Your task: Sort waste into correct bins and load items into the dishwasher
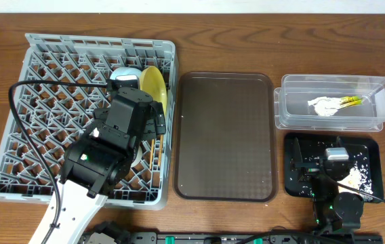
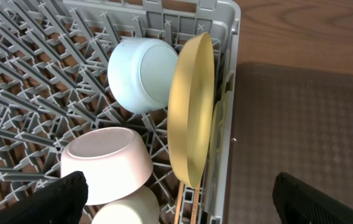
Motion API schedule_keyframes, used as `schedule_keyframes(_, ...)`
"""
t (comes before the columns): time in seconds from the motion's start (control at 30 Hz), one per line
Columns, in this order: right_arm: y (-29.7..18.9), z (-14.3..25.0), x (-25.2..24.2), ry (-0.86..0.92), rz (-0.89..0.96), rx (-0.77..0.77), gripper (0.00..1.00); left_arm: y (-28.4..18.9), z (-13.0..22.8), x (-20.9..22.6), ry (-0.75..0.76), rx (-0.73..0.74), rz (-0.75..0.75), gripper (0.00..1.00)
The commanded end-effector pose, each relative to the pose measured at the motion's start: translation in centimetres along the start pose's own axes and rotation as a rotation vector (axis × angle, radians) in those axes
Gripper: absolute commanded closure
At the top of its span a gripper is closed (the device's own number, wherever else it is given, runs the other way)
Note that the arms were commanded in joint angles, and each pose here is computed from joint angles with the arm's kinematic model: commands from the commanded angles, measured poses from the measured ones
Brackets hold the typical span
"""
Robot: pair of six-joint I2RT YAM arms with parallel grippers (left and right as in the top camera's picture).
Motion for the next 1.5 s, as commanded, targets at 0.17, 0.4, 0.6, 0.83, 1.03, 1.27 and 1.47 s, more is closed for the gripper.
schedule_keyframes(0.17,0.0,0.1,-0.3,0.014,0.027,0.006,0.01,-0.3,-0.5,-0.1,-0.009,-0.013,0.003,0.04)
schedule_keyframes(0.4,0.0,0.1,-0.3,0.014,0.027,0.006,0.01,-0.3,-0.5,-0.1,-0.009,-0.013,0.003,0.04)
schedule_keyframes(0.6,0.0,0.1,-0.3,0.014,0.027,0.006,0.01,-0.3,-0.5,-0.1,-0.009,-0.013,0.003,0.04)
schedule_keyframes(0.83,0.0,0.1,-0.3,0.014,0.027,0.006,0.01,-0.3,-0.5,-0.1,-0.009,-0.013,0.003,0.04)
schedule_keyframes(1.03,0.0,0.1,-0.3,0.014,0.027,0.006,0.01,-2.4,-0.6,1.5,-0.039,-0.048,0.011,0.04)
schedule_keyframes(1.27,0.0,0.1,-0.3,0.014,0.027,0.006,0.01,-7.8,-1.3,5.9,-0.188,-0.237,0.034,0.04)
schedule_keyframes(1.47,0.0,0.1,-0.3,0.014,0.027,0.006,0.01,-11.2,0.9,9.8,-0.296,-0.376,0.01,0.04)
Point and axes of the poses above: each gripper's point midway between its finger pads, its own y axis out along the fingers, its own x axis along the line the jaws close on, z = x × y, the point moved 10 cm from there along -y, back along the fingers, and after that the axes turned 14 degrees about -y, right-handed, at the moved point
